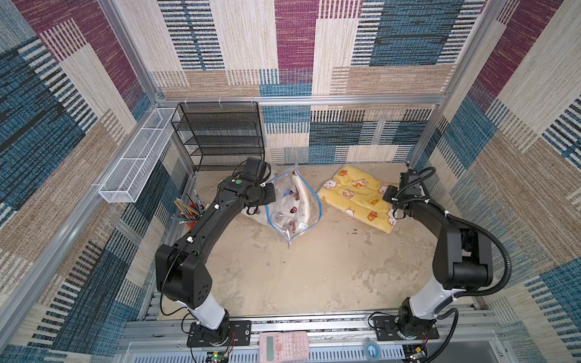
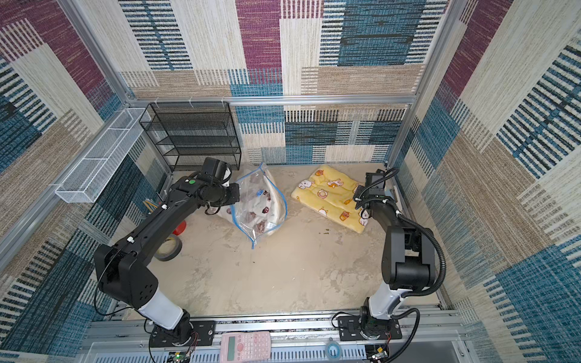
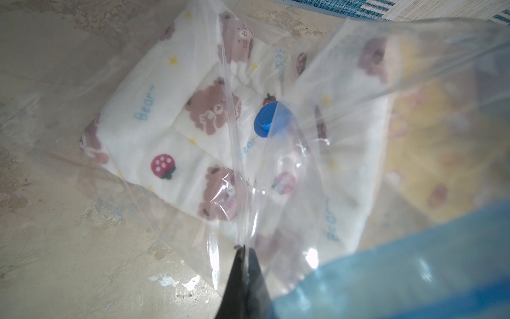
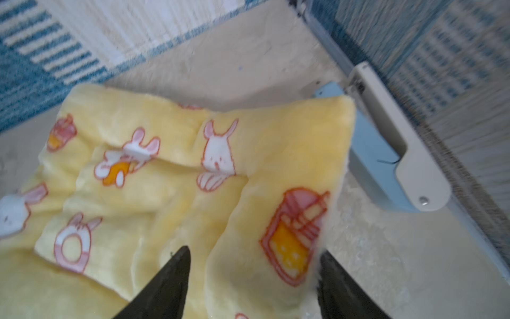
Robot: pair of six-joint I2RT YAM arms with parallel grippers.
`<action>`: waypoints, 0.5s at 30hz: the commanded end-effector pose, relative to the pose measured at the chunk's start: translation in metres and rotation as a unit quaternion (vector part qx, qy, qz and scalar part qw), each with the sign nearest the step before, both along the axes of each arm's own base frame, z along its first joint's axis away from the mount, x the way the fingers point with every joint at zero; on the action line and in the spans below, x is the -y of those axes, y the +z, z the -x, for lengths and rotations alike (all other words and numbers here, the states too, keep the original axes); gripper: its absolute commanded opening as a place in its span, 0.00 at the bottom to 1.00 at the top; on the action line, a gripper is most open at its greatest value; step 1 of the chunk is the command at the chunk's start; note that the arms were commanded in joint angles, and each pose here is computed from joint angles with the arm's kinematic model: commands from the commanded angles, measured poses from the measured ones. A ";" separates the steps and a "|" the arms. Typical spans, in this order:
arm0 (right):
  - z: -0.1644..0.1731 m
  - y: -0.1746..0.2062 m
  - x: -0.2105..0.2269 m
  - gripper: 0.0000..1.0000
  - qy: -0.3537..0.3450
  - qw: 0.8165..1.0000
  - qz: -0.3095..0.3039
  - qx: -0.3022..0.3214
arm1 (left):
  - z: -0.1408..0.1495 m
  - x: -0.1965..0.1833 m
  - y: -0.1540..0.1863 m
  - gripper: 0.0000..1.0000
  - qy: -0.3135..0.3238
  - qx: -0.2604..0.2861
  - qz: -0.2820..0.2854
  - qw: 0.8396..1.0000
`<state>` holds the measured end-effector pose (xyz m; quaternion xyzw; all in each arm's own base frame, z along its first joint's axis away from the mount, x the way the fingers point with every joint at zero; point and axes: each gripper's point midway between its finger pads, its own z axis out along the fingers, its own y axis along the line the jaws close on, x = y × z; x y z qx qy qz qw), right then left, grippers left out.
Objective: Take the blanket out of the vacuum bag
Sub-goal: Place the blanket at the center of the board.
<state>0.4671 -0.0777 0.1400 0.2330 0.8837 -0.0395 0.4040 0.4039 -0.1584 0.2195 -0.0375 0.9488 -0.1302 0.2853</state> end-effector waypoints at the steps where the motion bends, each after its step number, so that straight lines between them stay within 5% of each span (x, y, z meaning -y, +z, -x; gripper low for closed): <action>1: -0.001 0.002 -0.003 0.71 -0.026 1.000 -0.006 -0.016 | -0.002 0.003 0.007 0.00 0.002 0.008 0.014 1.000; 6: -0.017 -0.014 -0.054 0.73 0.025 0.998 -0.015 -0.049 | -0.002 0.002 0.007 0.00 0.003 0.010 0.012 1.000; 9: -0.036 -0.032 -0.089 0.74 0.068 0.993 -0.084 -0.049 | -0.001 0.003 0.007 0.00 0.001 0.009 0.015 1.000; 15: -0.070 -0.062 -0.084 0.77 0.020 0.992 -0.102 -0.069 | -0.002 0.001 0.006 0.00 0.003 0.009 0.010 1.000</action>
